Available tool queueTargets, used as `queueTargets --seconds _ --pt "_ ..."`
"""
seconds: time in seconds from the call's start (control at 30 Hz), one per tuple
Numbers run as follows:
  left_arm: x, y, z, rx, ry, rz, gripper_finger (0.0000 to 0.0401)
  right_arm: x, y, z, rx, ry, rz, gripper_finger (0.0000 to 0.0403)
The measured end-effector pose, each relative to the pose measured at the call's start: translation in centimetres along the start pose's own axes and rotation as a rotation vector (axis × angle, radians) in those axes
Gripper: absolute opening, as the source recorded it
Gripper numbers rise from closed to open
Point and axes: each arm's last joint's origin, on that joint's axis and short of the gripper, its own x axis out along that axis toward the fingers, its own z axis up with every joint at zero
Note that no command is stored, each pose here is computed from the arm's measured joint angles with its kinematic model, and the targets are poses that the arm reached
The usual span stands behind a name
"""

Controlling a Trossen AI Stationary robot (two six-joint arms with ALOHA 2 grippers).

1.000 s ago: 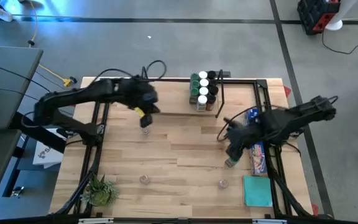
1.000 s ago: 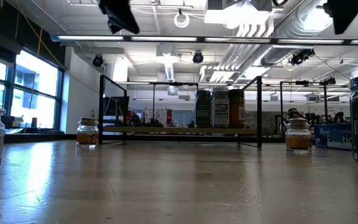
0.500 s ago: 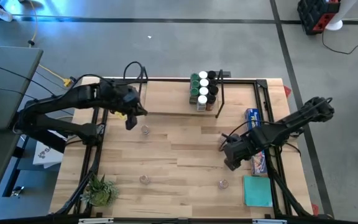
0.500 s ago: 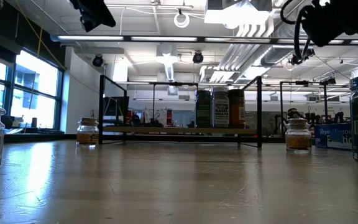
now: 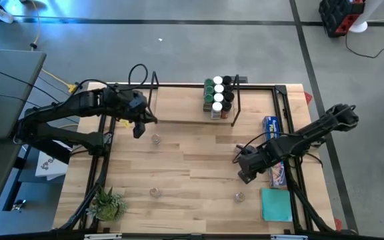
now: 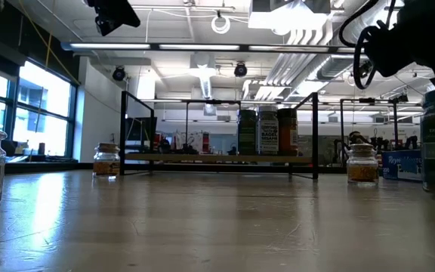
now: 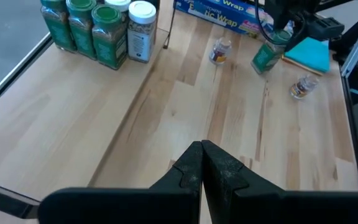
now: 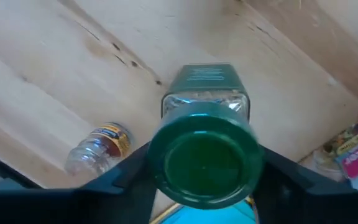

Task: Shelf spices
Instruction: Put the green seasoning bottle on the shelf aligned with the other green seasoning bottles

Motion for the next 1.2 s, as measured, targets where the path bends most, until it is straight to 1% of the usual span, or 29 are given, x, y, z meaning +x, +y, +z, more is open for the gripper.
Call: queueTargets --seconds 0.03,0.07,0.17,0.3,0.43,0.57,0.73,0.87,0.97,1.03,1.2 --pt "0.0 0.0 0.0 0.001 -0.001 0.0 0.0003 0.0 0.0 0.0 -0.01 -0.001 0.004 0.0185" --pt "0.1 0.0 0.1 0.003 -0.003 -0.001 0.0003 0.0 0.2 0.0 -0.015 -0.007 0.016 0.0177" --pt "0.1 0.0 0.2 0.01 -0.015 -0.002 0.0003 -0.5 0.5 0.5 -0.019 -0.014 0.036 0.0177" --pt "0.2 0.0 0.4 0.012 -0.031 -0.003 0.0003 -3.1 1.8 2.2 -0.076 -0.077 0.116 0.0177" --pt "0.6 0.0 0.7 0.027 -0.047 -0.005 0.0003 -5.9 2.9 5.0 -0.157 -0.131 0.121 0.0177" --pt "1.2 0.0 0.8 0.028 -0.032 -0.002 0.0003 -7.1 5.4 9.2 -0.324 -0.152 0.063 0.0177" --pt "1.5 0.0 0.8 0.027 -0.016 -0.004 0.0003 -5.9 9.7 14.9 -0.568 -0.152 -0.013 0.0177" --pt "1.5 0.0 0.7 0.022 -0.008 -0.004 0.0003 -4.0 12.2 18.2 -0.703 -0.136 -0.044 0.0177" --pt "1.4 0.0 0.5 0.018 0.01 -0.006 0.0003 -2.6 13.5 19.8 -0.788 -0.125 -0.058 0.0177" --pt "1.4 0.1 0.3 0.016 0.029 -0.004 0.0003 -1.7 13.9 20.6 -0.824 -0.112 -0.069 0.0177" --pt "1.4 0.1 -0.1 0.013 0.067 0.001 0.0003 -0.4 14.3 21.2 -0.882 -0.089 -0.077 0.0177"
